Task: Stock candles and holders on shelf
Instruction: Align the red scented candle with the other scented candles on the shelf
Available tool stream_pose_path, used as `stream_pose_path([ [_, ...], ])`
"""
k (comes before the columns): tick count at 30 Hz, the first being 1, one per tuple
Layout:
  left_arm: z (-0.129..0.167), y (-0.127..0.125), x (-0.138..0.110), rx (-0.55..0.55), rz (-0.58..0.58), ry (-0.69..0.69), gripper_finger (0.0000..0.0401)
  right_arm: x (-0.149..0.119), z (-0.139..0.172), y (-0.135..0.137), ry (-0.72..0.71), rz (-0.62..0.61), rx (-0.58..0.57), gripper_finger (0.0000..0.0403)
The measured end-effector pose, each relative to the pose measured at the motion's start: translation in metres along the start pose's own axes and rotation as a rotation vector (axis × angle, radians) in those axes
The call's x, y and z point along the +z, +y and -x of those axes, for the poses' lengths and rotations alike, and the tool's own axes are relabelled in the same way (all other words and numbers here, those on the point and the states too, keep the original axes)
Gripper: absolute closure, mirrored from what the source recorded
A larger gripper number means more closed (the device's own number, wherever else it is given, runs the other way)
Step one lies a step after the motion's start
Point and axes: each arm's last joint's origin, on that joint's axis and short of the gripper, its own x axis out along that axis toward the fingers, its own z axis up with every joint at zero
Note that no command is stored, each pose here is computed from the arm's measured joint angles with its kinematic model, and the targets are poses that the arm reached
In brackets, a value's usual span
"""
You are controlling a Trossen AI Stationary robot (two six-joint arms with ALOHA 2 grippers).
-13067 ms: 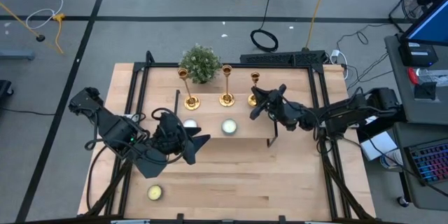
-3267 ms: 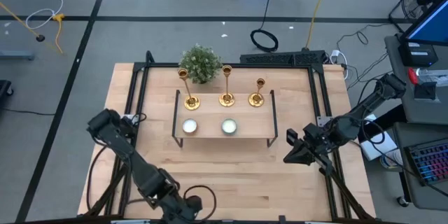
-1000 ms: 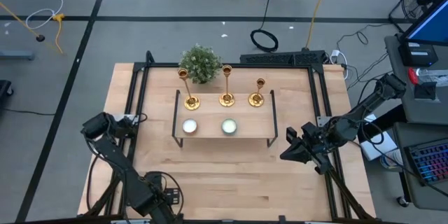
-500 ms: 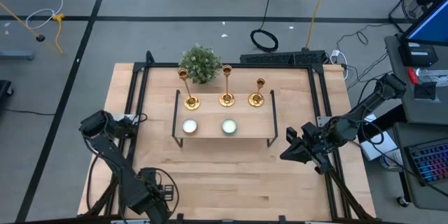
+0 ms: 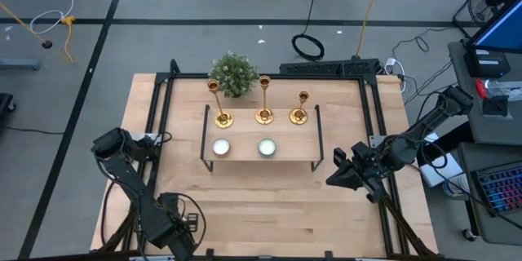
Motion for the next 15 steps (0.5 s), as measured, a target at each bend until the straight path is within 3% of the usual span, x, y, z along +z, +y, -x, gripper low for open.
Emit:
stream_pose_path([
  [10, -0.024, -0.008, -0.004, -0.018, -0.02, 0.067, 0.0398, -0.001, -0.001, -0.001, 0.002, -0.016, -0.008, 0.0403],
  [15, -0.027, -0.005, 0.0, 0.024, -0.006, 0.037, 0.0398, -0.001, -0.001, -0.001, 0.002, -0.016, -0.007, 0.0403],
])
